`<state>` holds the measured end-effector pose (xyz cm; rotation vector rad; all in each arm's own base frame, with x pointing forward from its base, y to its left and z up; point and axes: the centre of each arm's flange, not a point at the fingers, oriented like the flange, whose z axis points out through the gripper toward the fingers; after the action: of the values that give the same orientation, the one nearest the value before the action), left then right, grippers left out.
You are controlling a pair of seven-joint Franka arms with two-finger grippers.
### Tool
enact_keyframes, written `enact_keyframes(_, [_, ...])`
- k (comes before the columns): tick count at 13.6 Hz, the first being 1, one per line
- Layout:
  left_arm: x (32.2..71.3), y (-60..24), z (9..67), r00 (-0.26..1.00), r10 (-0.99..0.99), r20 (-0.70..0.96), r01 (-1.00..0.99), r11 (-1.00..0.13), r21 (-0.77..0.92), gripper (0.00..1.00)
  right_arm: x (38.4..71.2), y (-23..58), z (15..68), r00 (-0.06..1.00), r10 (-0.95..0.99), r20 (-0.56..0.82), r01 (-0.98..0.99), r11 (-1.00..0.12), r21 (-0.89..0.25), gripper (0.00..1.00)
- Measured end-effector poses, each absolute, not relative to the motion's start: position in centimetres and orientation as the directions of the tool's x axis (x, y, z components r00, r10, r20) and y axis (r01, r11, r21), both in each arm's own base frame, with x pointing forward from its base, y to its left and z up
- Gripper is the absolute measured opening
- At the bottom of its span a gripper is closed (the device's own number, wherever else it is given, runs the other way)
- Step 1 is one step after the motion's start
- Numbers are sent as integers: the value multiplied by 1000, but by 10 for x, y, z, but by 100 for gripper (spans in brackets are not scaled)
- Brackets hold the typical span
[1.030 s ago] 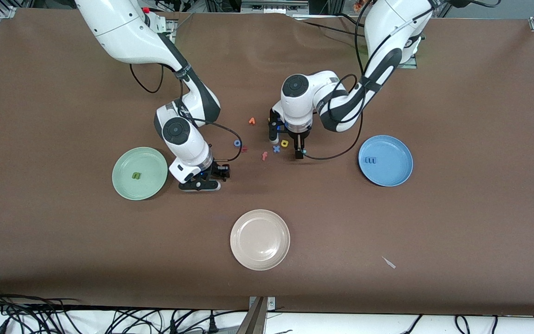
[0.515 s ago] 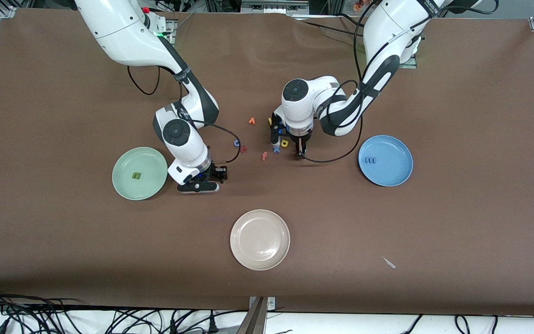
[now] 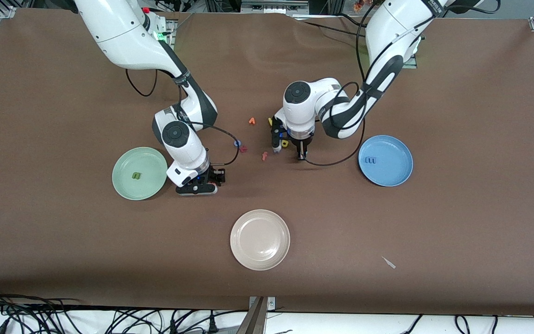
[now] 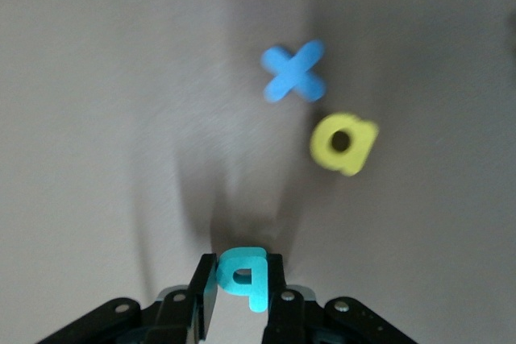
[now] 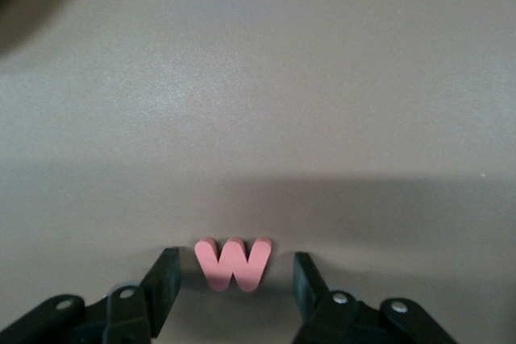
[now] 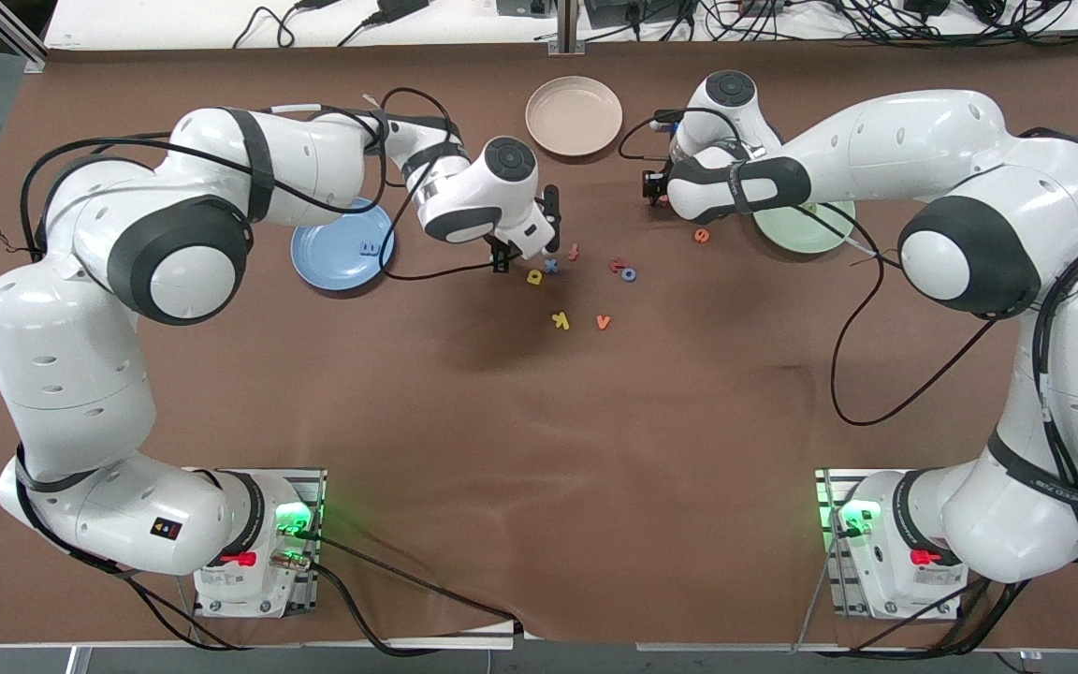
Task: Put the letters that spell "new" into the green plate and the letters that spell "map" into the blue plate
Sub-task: 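Release the teal letter on the blue plate while the right gripper releases pink on green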
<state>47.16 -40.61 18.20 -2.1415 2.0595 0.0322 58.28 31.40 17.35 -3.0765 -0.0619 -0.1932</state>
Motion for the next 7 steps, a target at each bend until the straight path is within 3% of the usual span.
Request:
enact_keyframes(4, [496, -366, 237, 182, -957, -227, -983, -169, -78, 29, 583, 314, 173, 991, 39, 127, 46, -997, -54, 64])
enact_keyframes(7, [505, -314, 289, 285, -920, -269, -958, -269, -94, 29, 583, 317, 175, 990, 46, 133, 54, -997, -53, 43])
